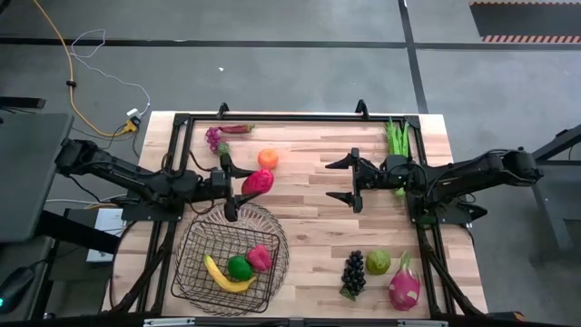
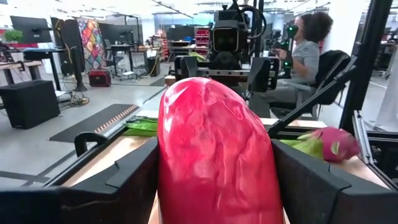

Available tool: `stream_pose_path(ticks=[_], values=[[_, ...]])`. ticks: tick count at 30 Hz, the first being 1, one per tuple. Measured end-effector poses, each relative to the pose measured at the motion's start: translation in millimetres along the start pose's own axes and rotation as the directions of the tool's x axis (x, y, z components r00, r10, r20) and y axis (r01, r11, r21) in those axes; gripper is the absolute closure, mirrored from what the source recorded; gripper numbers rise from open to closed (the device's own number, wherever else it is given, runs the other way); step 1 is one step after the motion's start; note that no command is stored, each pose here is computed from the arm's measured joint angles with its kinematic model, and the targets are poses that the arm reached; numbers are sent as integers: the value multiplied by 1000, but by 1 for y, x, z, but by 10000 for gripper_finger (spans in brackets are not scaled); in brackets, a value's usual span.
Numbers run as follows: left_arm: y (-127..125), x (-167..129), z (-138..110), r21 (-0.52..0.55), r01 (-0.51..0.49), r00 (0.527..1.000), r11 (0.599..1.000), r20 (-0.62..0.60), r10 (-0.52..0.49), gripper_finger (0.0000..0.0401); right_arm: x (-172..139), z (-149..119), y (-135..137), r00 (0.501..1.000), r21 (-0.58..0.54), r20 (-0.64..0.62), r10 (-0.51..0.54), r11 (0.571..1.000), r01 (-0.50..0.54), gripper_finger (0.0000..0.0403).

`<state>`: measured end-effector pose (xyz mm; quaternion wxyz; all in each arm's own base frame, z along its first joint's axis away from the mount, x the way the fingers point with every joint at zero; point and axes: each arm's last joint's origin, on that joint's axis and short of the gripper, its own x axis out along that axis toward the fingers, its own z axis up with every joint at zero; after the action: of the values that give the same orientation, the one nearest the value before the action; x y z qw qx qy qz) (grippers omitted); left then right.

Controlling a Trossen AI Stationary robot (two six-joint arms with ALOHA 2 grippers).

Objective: Build produce basket
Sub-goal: Put the orange mango into the black wire basket

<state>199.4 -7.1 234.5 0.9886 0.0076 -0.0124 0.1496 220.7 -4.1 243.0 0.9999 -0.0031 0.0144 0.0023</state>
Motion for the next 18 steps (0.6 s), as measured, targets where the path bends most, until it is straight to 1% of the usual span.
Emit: stream_pose_path(ticks=[18], values=[[0,0,0,8,-13,1000,1000,0,13,141,0,0,0,1000,0,0,0,1000,0,16]])
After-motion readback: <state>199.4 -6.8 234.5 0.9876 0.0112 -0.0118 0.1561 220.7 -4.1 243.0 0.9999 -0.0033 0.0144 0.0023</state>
